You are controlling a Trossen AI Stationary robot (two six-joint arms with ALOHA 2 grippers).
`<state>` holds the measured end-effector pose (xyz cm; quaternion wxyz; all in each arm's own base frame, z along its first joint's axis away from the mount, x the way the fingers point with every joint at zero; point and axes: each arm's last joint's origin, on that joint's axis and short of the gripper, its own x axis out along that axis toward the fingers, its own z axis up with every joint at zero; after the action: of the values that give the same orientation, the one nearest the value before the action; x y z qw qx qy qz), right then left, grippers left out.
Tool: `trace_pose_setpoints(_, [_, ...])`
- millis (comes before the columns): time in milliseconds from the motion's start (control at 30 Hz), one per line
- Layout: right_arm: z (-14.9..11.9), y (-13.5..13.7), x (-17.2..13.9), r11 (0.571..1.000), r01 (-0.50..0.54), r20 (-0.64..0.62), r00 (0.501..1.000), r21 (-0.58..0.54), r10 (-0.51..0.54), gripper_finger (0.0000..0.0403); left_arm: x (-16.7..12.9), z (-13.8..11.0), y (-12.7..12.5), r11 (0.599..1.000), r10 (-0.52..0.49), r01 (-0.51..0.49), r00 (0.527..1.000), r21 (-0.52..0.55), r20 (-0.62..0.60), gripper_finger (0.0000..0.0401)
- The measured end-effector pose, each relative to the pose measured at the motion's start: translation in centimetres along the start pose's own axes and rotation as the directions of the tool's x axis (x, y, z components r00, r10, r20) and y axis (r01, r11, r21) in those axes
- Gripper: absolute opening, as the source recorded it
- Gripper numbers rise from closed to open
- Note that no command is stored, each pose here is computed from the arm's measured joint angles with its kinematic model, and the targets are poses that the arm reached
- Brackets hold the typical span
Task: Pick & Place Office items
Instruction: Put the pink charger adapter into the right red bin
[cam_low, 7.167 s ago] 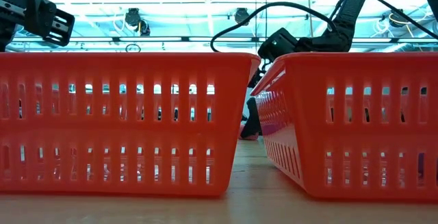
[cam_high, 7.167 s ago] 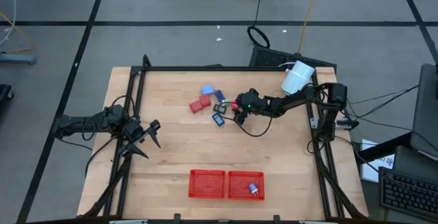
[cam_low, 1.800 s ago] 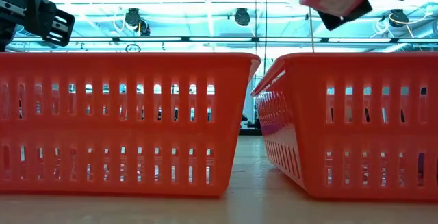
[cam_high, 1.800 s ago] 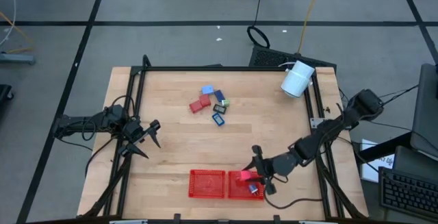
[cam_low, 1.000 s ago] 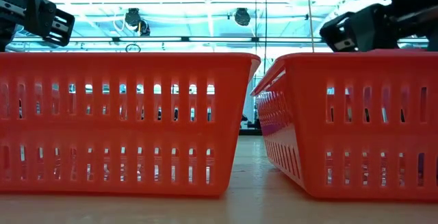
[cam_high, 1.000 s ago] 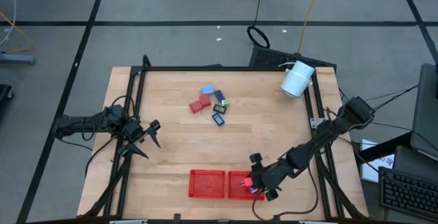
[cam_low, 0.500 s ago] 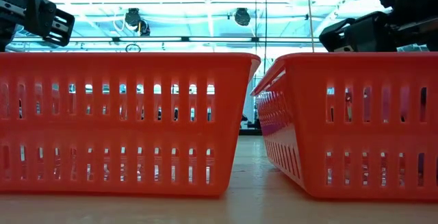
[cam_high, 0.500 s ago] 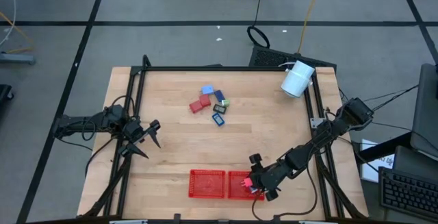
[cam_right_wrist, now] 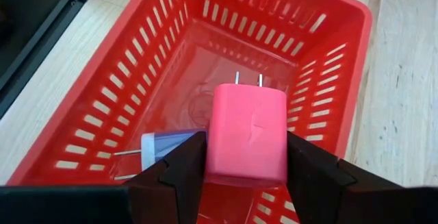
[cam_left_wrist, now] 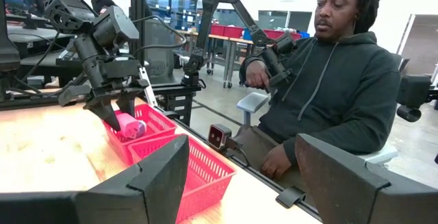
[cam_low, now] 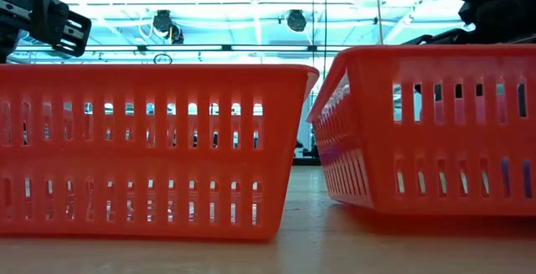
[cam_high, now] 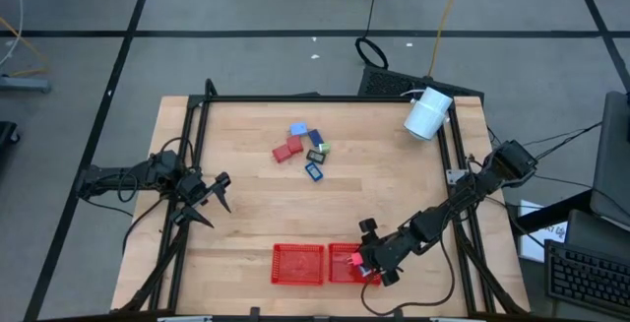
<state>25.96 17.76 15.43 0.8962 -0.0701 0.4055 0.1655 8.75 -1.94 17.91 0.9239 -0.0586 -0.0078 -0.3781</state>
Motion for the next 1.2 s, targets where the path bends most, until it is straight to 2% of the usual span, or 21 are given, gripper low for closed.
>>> trace_pose_setpoints(900, [0.45,0.11,0.0,1.0,-0.016,0.049,0.999,0.008,0.016,0.0167,0.0,0.0,0.0,1.0,0.0,0.0,1.0,0.0,0.0,0.0271])
trace_pose_setpoints(1000, [0.45,0.1,0.0,1.0,-0.014,0.049,0.999,0.012,0.014,0.0178,0.0,0.0,0.0,1.0,0.0,0.0,1.0,0.0,0.0,0.0271])
trace_pose_setpoints(1200, [0.46,0.1,0.0,0.999,-0.013,0.05,0.999,0.034,0.012,0.0224,0.0,-0.01,0.0,1.0,0.0,0.0,1.0,0.0,0.0,0.0271])
